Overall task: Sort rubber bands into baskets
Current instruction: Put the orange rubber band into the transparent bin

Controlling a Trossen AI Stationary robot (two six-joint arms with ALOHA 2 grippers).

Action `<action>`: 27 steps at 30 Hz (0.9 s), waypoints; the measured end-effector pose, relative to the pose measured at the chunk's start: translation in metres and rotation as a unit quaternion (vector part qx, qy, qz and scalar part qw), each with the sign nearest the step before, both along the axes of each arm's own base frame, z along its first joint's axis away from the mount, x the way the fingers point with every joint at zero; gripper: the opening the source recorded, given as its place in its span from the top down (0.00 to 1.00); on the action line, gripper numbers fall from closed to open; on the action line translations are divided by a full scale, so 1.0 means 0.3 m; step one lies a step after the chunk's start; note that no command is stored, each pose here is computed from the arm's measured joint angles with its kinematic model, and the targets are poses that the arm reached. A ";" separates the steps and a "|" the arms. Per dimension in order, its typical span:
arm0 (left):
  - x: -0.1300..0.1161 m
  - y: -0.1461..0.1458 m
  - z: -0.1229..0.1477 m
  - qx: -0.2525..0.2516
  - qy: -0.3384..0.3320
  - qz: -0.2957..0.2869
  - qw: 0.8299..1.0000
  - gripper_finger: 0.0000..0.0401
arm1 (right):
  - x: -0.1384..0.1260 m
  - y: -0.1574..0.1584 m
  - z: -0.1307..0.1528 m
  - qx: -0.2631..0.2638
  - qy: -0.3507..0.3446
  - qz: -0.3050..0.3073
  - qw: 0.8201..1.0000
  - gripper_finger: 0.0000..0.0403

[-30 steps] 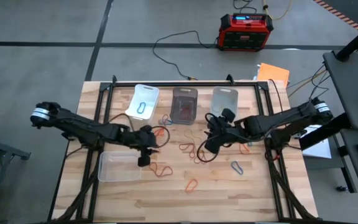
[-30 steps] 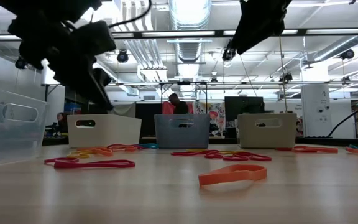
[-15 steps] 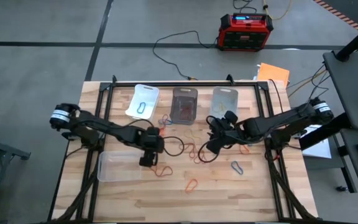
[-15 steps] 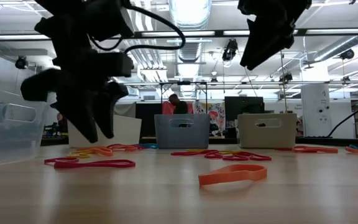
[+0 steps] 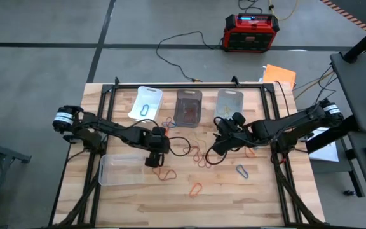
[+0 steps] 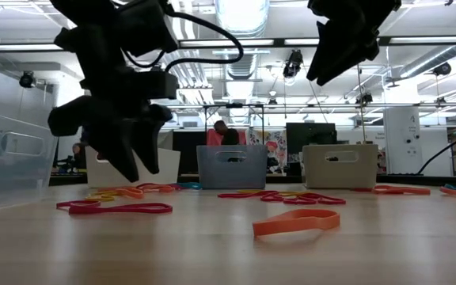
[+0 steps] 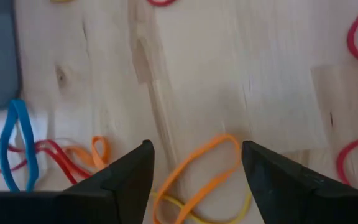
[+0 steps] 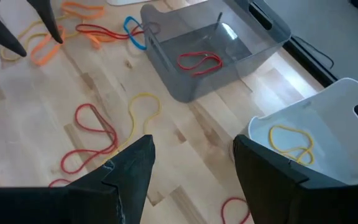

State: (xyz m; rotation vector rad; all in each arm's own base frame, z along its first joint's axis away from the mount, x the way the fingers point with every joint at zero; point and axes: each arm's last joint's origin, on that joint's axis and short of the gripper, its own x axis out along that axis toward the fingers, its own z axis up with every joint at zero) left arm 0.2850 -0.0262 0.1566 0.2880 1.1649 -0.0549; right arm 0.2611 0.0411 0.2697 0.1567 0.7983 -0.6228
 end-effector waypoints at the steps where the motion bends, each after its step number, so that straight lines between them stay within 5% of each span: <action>1: 0.003 0.000 0.001 0.001 -0.004 -0.003 1.000 0.44 | 0.000 0.000 0.000 0.000 0.000 0.000 1.000 0.47; 23: 0.024 -0.007 -0.083 -0.009 0.040 -0.018 0.999 0.45 | 0.001 0.000 0.001 -0.001 -0.001 0.000 1.000 0.47; 27: 0.026 -0.007 -0.075 -0.011 0.040 -0.015 0.999 0.52 | 0.001 0.000 0.000 -0.001 -0.001 0.001 1.000 0.47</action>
